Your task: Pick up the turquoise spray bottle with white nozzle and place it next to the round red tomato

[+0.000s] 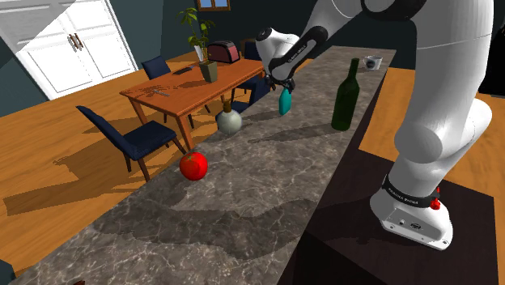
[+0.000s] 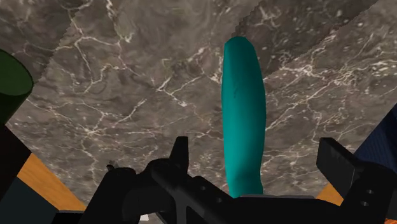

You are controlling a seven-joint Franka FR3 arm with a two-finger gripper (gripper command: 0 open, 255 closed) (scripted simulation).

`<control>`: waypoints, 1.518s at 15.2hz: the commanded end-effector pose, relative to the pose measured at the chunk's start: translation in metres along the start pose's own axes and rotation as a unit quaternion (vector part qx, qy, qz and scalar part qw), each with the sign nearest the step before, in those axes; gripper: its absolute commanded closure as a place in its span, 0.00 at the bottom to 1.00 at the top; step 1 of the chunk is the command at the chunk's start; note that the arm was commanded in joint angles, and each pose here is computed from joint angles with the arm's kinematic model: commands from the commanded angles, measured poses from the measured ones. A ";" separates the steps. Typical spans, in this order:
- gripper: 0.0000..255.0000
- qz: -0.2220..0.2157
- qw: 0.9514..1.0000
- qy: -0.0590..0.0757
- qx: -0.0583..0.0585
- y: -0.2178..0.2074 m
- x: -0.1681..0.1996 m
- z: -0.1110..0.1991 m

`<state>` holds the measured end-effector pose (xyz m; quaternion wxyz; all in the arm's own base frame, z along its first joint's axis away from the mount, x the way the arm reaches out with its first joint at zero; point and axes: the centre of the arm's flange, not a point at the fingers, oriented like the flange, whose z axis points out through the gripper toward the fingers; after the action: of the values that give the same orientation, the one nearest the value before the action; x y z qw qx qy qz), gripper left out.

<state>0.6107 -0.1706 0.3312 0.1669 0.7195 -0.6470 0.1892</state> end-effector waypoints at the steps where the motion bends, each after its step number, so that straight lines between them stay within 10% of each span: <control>1: 0.00 0.006 1.000 0.003 -0.001 -0.001 0.002 0.009; 14: 0.00 0.006 1.000 0.003 -0.001 -0.001 0.003 0.038; 15: 1.00 0.006 1.000 0.003 -0.001 -0.001 0.003 0.038; 23: 1.00 0.006 1.000 0.003 -0.001 -0.001 0.003 0.038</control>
<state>0.6145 -0.1913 0.2991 0.1682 0.7152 -0.6508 0.1915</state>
